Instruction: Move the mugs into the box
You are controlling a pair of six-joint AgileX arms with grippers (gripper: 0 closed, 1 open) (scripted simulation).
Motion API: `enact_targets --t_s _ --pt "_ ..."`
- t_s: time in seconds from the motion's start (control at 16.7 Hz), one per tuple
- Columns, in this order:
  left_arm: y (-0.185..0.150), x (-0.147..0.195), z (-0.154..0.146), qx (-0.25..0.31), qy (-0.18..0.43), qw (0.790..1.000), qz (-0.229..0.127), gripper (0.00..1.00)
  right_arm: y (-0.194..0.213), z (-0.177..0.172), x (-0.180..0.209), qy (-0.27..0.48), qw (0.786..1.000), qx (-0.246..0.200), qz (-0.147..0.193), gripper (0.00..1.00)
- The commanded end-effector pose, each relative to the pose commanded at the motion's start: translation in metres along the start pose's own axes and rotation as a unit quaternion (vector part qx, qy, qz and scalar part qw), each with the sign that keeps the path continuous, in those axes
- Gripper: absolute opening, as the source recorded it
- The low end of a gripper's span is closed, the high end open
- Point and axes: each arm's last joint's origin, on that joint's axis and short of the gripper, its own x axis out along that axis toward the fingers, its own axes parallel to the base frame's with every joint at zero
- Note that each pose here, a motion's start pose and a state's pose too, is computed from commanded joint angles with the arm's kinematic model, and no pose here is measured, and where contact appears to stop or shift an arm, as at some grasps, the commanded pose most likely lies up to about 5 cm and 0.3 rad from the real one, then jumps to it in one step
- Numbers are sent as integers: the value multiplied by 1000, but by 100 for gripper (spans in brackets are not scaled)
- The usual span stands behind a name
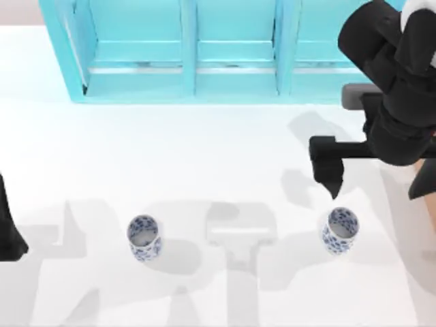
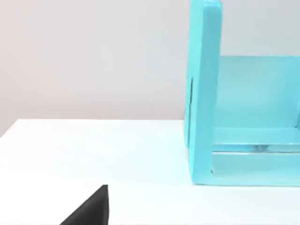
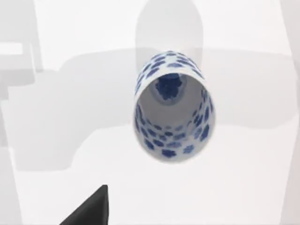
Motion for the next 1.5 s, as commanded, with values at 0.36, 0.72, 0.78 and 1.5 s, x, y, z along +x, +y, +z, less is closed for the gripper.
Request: enact_targets --t_s 0.36,0.72,0.78,1.5 --pt "0 0 0 0 0 1000 0 100 3 4 64 -7 1000 -1 4 100" --pt "0 0 0 0 0 1000 0 100 1 0 95 -1 1000 -1 0 100" --pt "0 0 0 0 0 1000 0 100 1 0 95 -1 1000 -1 0 100" --pt "0 0 0 0 0 1000 0 100 1 0 95 -1 1000 -1 0 17"
